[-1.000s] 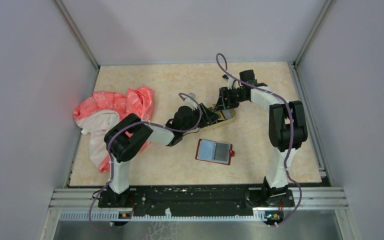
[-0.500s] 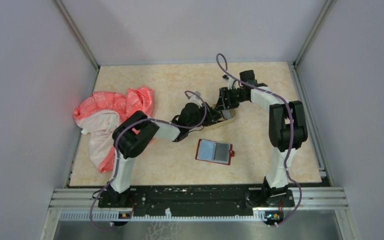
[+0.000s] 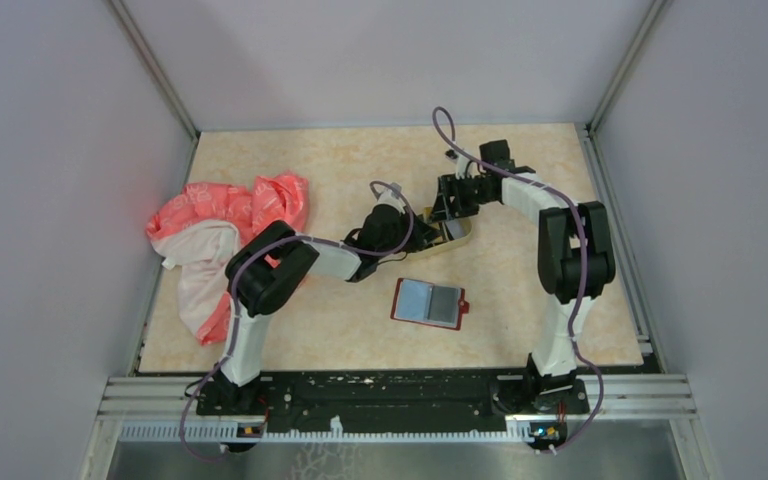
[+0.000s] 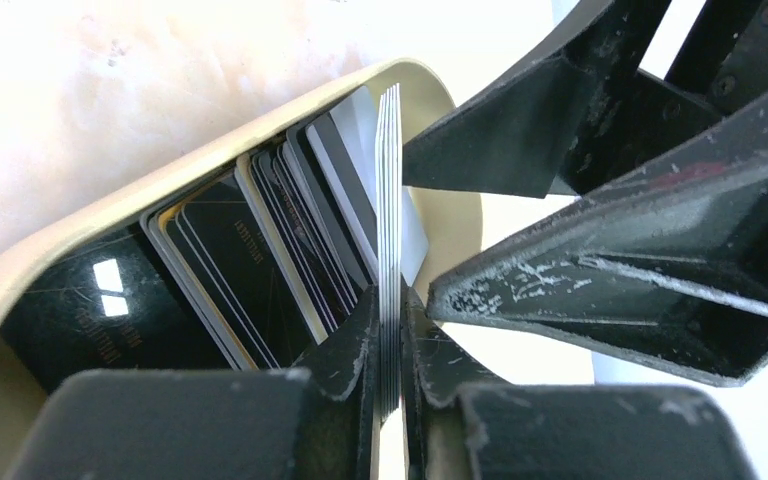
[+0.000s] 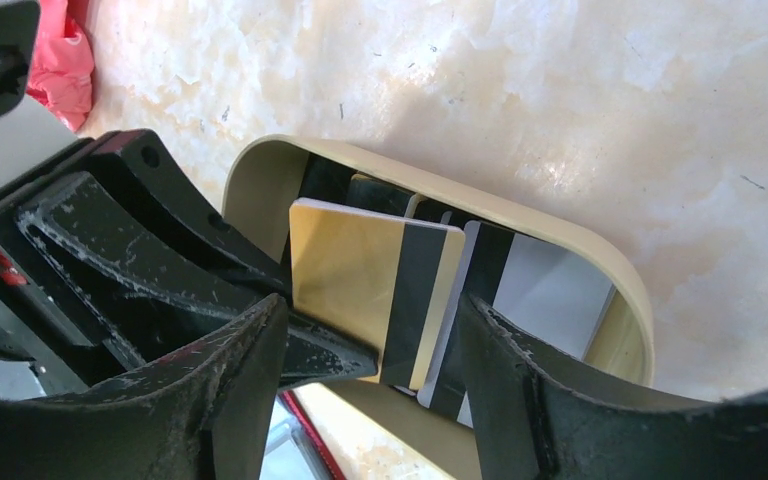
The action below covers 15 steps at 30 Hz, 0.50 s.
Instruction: Put the credit cards into the card holder
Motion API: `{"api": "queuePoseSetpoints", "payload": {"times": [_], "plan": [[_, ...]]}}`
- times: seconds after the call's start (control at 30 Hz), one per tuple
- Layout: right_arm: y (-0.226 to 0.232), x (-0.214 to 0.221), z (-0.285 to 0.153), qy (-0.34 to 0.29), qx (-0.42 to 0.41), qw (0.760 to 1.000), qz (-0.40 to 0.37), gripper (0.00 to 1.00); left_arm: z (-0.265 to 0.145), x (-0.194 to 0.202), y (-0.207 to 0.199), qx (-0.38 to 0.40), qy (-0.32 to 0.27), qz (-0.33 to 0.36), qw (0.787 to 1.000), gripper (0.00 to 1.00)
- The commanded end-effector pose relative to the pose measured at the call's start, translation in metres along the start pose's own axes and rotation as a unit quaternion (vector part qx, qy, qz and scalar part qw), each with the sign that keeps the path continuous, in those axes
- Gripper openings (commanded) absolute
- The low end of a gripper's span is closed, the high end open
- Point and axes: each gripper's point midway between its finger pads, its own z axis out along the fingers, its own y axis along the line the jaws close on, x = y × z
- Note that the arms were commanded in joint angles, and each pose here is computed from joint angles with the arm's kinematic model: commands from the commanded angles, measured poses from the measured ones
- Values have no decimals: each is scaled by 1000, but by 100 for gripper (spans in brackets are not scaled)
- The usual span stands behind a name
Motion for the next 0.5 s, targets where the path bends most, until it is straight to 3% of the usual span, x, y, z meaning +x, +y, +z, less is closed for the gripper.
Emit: {"api": "queuePoseSetpoints", "payload": {"times": [0.0,0.47], "plan": [[18,-27,-22,-39,-11,998,-42,64,-4,-8,4,-9,-10,5,1000,11],[13,-40,-45,-74,2,996,-52,66,1,-7,-15,16,14,-46,999,15]]}}
